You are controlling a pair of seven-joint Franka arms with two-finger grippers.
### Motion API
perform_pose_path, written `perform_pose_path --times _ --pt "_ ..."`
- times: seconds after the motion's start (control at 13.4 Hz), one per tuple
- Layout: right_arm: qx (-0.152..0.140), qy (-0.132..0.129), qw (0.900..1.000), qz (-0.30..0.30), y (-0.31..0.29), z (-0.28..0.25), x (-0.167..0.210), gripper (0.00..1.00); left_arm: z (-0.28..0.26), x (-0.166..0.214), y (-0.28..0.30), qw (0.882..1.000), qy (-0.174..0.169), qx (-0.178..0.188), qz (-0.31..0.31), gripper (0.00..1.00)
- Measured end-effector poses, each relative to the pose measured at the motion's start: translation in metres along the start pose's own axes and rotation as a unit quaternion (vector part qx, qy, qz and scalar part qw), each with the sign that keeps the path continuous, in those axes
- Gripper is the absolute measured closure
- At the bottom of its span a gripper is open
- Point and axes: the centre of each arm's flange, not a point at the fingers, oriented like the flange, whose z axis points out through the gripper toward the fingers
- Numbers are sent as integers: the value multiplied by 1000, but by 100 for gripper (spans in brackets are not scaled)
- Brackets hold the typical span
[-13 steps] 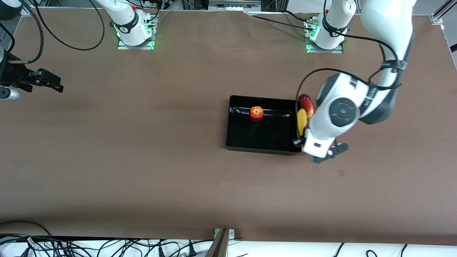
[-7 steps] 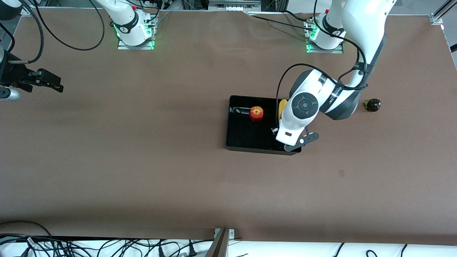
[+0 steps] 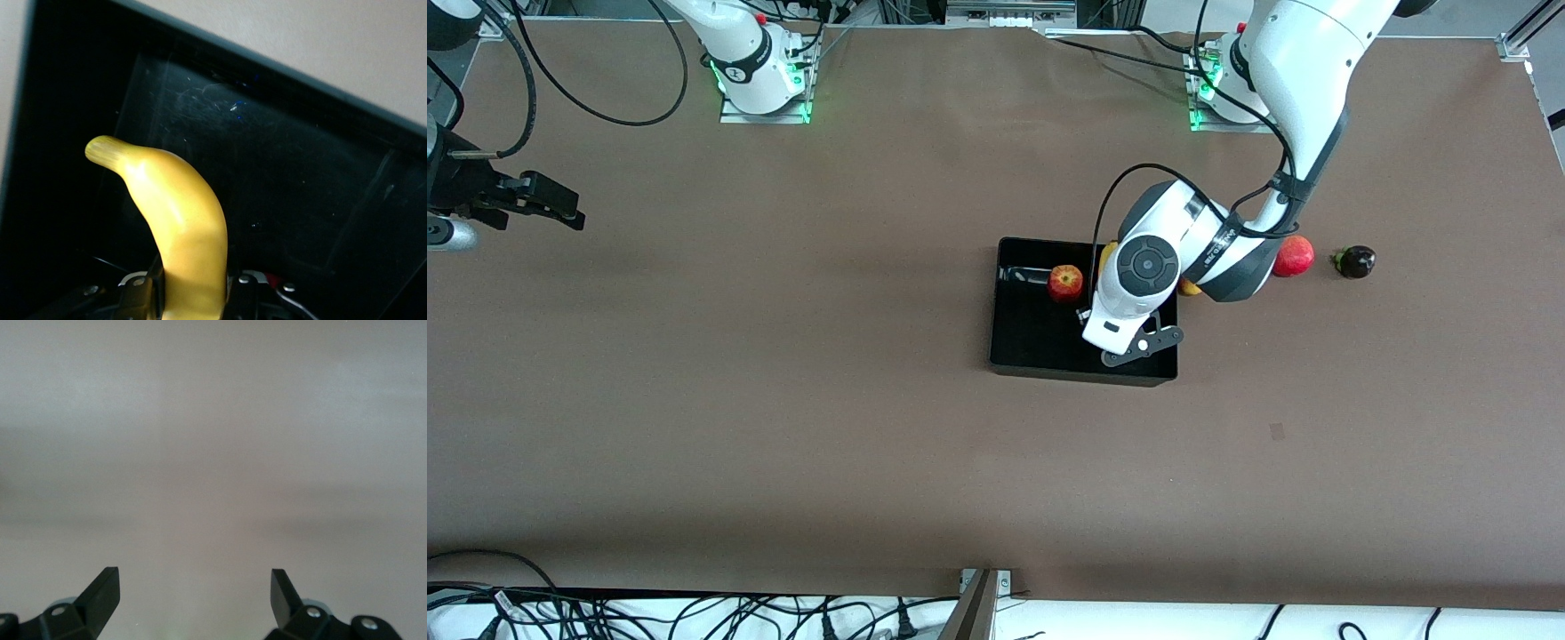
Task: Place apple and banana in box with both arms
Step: 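Carry the banana over the black box with the left gripper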
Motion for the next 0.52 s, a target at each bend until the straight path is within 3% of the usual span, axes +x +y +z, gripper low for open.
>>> perform_pose_path --times 0.22,0.52 --pt "0 0 1000 0 0 0 0 0 15 -3 2 999 -7 4 36 64" --pt "0 0 1000 0 0 0 0 0 25 2 8 998 5 -20 64 64"
